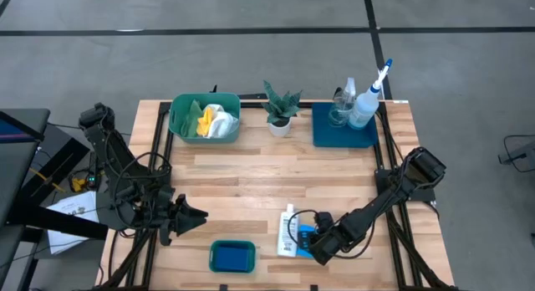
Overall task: Pick & Place Kitchen Items
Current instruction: Put the blue sponge into the bottom green bin
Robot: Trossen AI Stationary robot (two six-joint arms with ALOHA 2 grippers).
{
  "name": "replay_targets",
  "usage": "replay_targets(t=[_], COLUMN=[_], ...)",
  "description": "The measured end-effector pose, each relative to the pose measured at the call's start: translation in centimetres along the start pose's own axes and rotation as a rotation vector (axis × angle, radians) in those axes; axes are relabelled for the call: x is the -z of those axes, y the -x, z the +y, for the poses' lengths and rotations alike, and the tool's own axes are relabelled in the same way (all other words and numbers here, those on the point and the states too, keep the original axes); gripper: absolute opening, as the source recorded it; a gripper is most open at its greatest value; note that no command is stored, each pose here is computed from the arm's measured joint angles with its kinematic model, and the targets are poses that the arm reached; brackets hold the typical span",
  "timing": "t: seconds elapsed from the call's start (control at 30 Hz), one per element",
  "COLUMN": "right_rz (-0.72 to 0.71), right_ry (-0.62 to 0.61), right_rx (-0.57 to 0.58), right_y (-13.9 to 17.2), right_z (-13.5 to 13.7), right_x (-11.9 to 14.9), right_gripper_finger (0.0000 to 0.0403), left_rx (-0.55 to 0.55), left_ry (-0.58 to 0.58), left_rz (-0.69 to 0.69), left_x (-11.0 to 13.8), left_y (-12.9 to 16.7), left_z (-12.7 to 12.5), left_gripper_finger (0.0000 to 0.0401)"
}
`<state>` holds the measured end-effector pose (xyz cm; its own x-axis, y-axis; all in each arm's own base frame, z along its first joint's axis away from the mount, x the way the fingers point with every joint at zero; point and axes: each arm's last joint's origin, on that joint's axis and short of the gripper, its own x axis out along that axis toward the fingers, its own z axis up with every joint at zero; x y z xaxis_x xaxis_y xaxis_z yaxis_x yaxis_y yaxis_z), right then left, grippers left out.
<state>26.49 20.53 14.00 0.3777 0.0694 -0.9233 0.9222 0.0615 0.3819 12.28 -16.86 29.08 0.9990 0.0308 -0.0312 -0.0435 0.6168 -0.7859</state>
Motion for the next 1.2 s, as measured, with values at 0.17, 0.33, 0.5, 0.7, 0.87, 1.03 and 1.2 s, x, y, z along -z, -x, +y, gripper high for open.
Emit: replay_targets(t=[0.17, 0.33, 0.5, 0.7, 0.87, 1.03, 1.2], right_rz=[0.024, 0.024, 0.024, 0.015, 0.008, 0.009, -0.001], right_ry=[-0.008, -0.005, -0.005, -0.003, 0.001, 0.0, -0.01], right_rx=[-0.04, -0.04, -0.04, -0.029, -0.019, -0.021, -0.086], right_y=[-0.39, -0.37, -0.37, -0.38, -0.37, -0.31, 0.09], right_z=[-0.12, -0.2, -0.2, -0.31, -0.44, -0.6, -0.49], right_x=[0.07, 0.16, 0.16, 0.09, 0.05, 0.33, 0.93], right_gripper_finger=[0.0157, 0.0157, 0.0139, 0.0076, 0.001, 0.0004, 0.0002], left_rx=[0.0, 0.0, 0.0, -0.005, -0.006, -0.006, -0.006], left_ry=[0.0, 0.0, 0.0, -0.012, -0.014, -0.014, -0.015], left_rz=[0.0, 0.0, 0.0, 0.004, 0.004, 0.004, 0.004], left_x=[0.0, 0.0, 0.0, 0.06, 0.07, 0.07, 0.08], left_y=[0.0, 0.0, 0.0, 0.0, 0.0, -0.01, 0.0], left_z=[0.0, 0.0, 0.0, 0.09, 0.11, 0.11, 0.11], left_gripper_finger=[0.0134, 0.0133, 0.0132, 0.0131, 0.0127, 0.0128, 0.0128])
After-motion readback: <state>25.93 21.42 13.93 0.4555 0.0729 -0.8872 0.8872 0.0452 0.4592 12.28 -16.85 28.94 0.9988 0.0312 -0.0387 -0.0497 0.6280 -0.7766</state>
